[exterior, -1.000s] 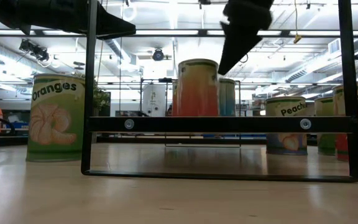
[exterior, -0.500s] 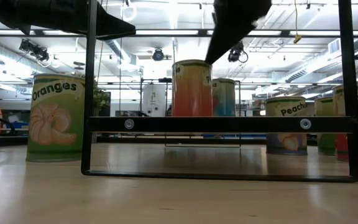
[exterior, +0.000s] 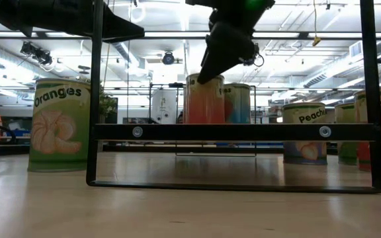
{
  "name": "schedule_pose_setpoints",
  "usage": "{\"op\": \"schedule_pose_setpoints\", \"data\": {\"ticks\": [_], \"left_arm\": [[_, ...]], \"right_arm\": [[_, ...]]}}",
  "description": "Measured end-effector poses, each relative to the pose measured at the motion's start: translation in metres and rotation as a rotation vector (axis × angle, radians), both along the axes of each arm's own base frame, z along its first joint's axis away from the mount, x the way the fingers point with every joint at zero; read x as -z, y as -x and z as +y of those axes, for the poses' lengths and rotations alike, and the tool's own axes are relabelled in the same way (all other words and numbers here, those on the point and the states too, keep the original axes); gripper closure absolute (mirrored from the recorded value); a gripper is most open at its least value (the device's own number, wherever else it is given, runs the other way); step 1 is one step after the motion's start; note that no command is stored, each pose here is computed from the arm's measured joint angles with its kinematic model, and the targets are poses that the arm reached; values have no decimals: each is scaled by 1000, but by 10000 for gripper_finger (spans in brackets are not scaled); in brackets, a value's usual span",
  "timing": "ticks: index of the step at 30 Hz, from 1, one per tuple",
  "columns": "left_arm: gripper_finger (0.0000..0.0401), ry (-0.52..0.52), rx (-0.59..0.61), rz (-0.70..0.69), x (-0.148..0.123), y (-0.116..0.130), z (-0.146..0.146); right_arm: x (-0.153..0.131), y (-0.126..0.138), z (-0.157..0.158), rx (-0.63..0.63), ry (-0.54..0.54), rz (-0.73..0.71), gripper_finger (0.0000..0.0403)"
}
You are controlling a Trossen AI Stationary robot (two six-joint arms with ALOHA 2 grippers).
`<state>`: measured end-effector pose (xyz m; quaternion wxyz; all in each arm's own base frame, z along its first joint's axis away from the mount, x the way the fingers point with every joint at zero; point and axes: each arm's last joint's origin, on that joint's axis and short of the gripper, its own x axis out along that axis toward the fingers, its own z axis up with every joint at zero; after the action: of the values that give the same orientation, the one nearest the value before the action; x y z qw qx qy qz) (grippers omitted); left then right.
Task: Pick and place cans onto a shelf
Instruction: Put the canned pineapple on the shelf, then put the canned peaches on the shelf
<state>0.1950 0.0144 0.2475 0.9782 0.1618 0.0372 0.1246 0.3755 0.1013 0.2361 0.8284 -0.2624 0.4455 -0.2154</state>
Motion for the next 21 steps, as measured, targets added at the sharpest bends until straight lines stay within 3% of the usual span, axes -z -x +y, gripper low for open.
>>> {"op": "schedule_pose_setpoints", "data": {"ticks": [5, 11, 21], "left_arm": [[156, 0, 1, 5, 0, 0, 0], [156, 0, 1, 5, 0, 0, 0], [156, 0, 1, 3, 0, 0, 0]], "right_arm": [[-2, -3, -4, -12, -51, 6, 42], [-29, 2, 11, -56, -115, 11, 42], [-41, 28, 3, 120, -176, 95, 42]]}}
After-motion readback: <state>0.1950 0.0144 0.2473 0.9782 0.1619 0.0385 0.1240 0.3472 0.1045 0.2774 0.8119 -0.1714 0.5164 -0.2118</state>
